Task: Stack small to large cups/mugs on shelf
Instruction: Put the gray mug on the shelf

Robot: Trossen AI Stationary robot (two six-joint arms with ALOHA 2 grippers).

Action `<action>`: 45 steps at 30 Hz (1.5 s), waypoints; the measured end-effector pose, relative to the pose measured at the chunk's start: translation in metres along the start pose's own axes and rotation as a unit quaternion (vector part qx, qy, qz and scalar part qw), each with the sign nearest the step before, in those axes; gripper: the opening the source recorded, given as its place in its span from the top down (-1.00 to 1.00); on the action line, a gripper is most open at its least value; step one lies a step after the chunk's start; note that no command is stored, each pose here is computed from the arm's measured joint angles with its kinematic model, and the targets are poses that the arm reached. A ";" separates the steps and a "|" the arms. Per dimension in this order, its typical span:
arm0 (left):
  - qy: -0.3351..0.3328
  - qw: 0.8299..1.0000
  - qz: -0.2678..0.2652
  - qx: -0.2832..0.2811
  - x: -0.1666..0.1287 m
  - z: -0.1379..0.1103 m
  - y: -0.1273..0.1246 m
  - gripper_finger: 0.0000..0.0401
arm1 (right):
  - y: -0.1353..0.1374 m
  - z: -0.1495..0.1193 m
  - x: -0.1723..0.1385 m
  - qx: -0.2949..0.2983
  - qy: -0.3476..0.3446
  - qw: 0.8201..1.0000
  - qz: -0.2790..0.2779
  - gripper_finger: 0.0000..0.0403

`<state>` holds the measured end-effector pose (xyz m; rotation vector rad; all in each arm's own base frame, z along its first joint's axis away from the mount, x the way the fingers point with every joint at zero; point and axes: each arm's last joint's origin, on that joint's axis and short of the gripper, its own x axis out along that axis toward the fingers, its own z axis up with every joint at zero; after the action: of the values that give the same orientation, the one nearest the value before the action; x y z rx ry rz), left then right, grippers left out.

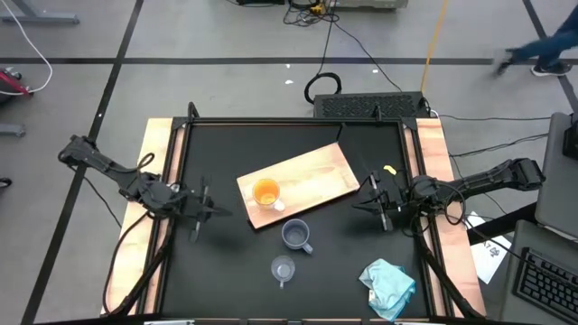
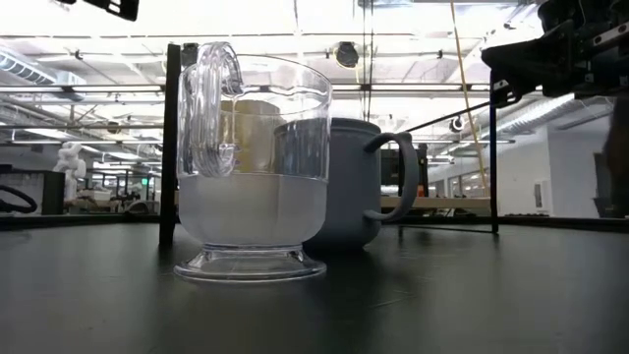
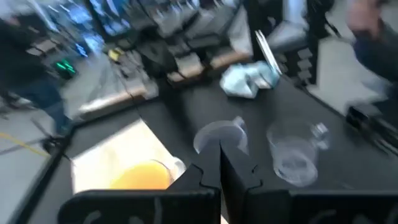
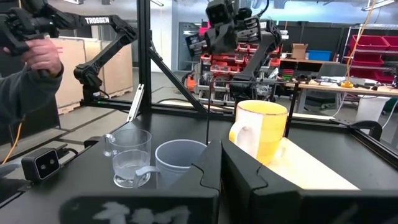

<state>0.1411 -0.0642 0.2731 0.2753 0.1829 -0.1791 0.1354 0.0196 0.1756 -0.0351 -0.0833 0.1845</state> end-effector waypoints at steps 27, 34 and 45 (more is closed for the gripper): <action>-0.036 0.993 0.113 -0.028 -0.026 -0.066 0.018 1.00 | 0.000 -0.003 0.000 0.003 0.013 1.000 0.000 1.00; -0.051 0.993 0.092 -0.054 -0.026 -0.082 0.011 1.00 | 0.000 -0.004 0.000 0.006 0.023 1.000 0.001 1.00; -0.020 0.998 0.045 -0.050 -0.019 -0.111 0.001 1.00 | 0.000 -0.004 0.000 0.014 0.021 1.000 0.001 1.00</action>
<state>0.1061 -0.0287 0.1719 0.1791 0.1385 -0.0868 0.1356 0.0197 0.1715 -0.0105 -0.0384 0.1863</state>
